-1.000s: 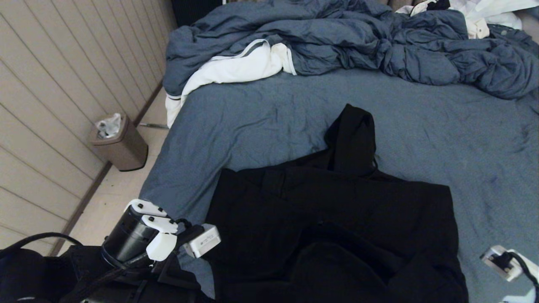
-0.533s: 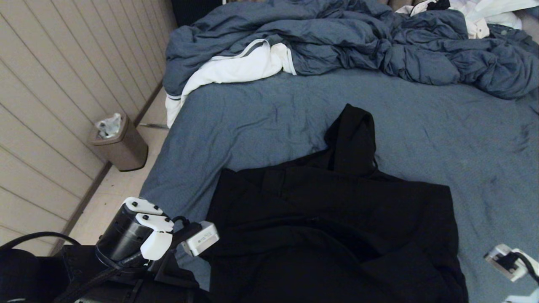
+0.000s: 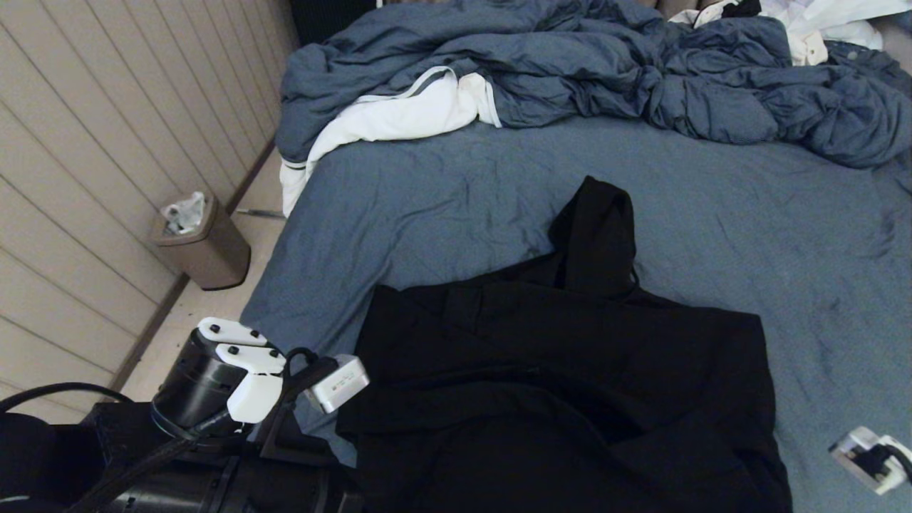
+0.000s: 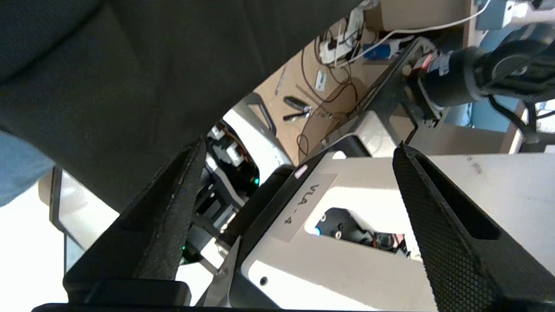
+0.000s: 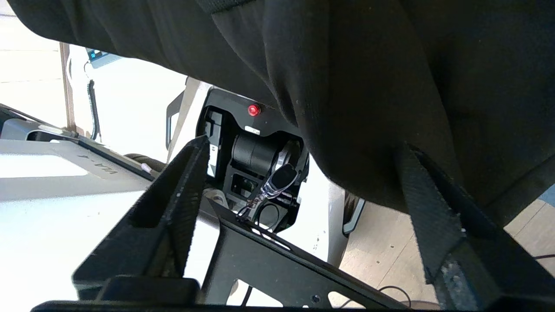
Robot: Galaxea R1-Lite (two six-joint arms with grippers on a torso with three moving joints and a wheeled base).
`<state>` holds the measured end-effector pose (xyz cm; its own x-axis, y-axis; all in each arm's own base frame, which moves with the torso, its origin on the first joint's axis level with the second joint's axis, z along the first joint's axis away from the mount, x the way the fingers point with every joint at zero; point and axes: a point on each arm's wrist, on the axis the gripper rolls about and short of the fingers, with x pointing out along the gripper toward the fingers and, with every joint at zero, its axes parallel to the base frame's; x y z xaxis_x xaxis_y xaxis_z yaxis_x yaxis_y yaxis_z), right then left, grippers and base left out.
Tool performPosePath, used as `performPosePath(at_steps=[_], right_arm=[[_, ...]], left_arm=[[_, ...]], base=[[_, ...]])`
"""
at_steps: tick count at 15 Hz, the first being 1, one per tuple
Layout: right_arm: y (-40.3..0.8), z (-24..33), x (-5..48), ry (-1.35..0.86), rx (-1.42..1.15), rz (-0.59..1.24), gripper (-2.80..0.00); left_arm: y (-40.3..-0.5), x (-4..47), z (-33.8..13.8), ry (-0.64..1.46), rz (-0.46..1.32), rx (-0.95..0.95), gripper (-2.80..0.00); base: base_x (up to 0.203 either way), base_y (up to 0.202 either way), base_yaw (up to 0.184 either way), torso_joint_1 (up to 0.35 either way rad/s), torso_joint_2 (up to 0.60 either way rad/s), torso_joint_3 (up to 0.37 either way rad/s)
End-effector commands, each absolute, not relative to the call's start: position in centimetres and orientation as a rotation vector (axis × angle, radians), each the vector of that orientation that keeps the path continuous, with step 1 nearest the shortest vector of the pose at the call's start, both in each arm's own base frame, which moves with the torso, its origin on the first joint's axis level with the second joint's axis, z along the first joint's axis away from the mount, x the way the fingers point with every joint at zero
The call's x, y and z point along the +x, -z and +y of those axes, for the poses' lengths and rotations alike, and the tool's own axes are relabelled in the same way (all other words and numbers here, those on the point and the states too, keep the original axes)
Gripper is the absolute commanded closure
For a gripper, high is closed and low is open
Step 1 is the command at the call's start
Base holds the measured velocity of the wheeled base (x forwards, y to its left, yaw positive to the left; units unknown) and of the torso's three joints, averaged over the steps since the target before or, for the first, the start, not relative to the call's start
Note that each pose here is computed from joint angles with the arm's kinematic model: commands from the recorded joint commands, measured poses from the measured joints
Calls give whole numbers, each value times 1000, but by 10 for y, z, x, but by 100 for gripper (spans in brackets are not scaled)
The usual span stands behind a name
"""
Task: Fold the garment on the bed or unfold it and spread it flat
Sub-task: Unfold the black sweatshirt
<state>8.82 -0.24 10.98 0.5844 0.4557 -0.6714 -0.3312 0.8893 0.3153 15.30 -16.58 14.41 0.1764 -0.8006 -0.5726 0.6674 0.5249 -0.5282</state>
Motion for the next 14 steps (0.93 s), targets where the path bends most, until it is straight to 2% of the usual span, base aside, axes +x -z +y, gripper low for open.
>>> performPosePath(at_steps=[1,14], right_arm=[[-112,-3,90,-465,159,818,-280],[-161,-8,112,-444,96,636,-280]], left_arm=[[-145,154,-166,1046,919,-176,-280],[-168,167,-153,979,822,-212,-280]], base=[[0,0,0,0,0,0],[0,0,0,0,0,0]])
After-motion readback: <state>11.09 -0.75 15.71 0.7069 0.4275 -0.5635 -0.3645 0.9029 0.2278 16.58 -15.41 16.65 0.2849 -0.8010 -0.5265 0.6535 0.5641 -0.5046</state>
